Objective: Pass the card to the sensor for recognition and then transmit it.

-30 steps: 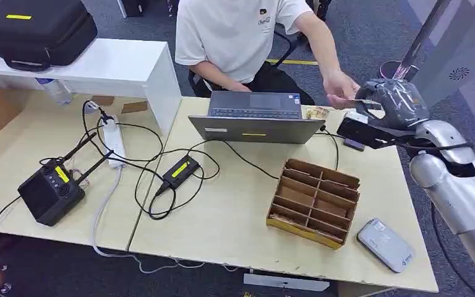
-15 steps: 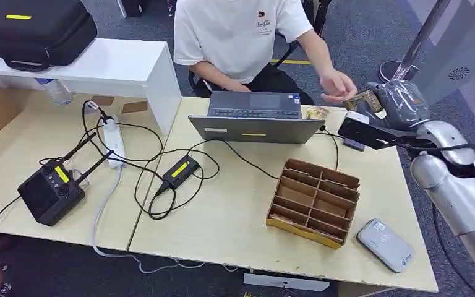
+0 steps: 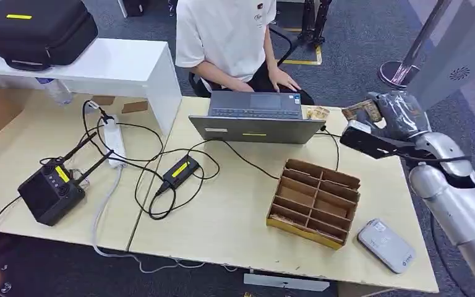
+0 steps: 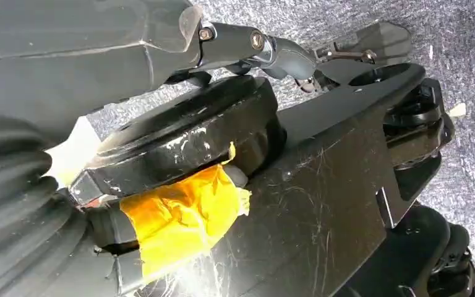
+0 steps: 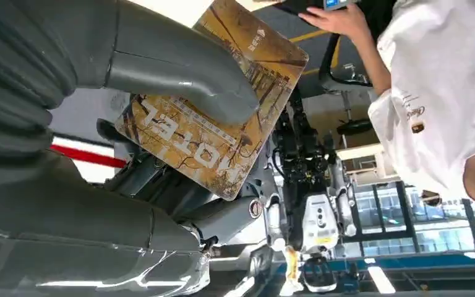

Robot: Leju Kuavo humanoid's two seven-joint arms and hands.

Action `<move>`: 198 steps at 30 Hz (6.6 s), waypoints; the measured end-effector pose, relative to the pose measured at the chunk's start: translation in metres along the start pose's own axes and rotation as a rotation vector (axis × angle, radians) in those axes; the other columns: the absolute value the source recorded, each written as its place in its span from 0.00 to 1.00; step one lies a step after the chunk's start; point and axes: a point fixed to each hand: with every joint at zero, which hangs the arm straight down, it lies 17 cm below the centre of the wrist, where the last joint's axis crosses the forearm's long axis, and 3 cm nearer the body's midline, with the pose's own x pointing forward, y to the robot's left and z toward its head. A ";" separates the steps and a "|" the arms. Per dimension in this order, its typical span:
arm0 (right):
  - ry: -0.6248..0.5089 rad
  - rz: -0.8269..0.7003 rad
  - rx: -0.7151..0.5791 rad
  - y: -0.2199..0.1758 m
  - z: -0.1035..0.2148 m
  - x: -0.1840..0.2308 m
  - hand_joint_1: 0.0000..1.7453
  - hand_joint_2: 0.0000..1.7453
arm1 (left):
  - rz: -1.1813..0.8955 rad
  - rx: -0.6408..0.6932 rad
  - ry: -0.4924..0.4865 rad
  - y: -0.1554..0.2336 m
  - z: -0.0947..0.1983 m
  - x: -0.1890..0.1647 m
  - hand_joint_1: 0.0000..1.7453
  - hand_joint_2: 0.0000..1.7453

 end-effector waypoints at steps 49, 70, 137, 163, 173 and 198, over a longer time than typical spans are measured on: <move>0.283 -0.108 0.075 0.062 0.235 -0.115 1.00 1.00 | 0.044 0.016 0.052 0.001 0.000 -0.008 0.00 1.00; 0.309 -0.115 0.180 0.122 0.276 -0.098 1.00 1.00 | 0.053 0.021 0.055 0.001 0.000 -0.008 0.00 1.00; 0.027 -0.145 -0.136 -0.050 0.052 -0.022 1.00 1.00 | 0.008 0.020 0.056 0.002 0.000 -0.007 0.00 1.00; -0.127 0.208 -0.186 -0.038 -0.133 0.196 1.00 1.00 | -0.249 0.012 0.038 -0.001 -0.001 0.008 0.00 1.00; -0.118 0.218 -0.147 -0.023 -0.133 0.189 1.00 1.00 | -0.249 0.007 0.032 -0.001 -0.001 0.009 0.00 1.00; -0.191 0.131 -0.109 0.016 -0.097 0.183 0.00 1.00 | -0.176 0.016 0.032 0.001 -0.001 0.006 0.00 1.00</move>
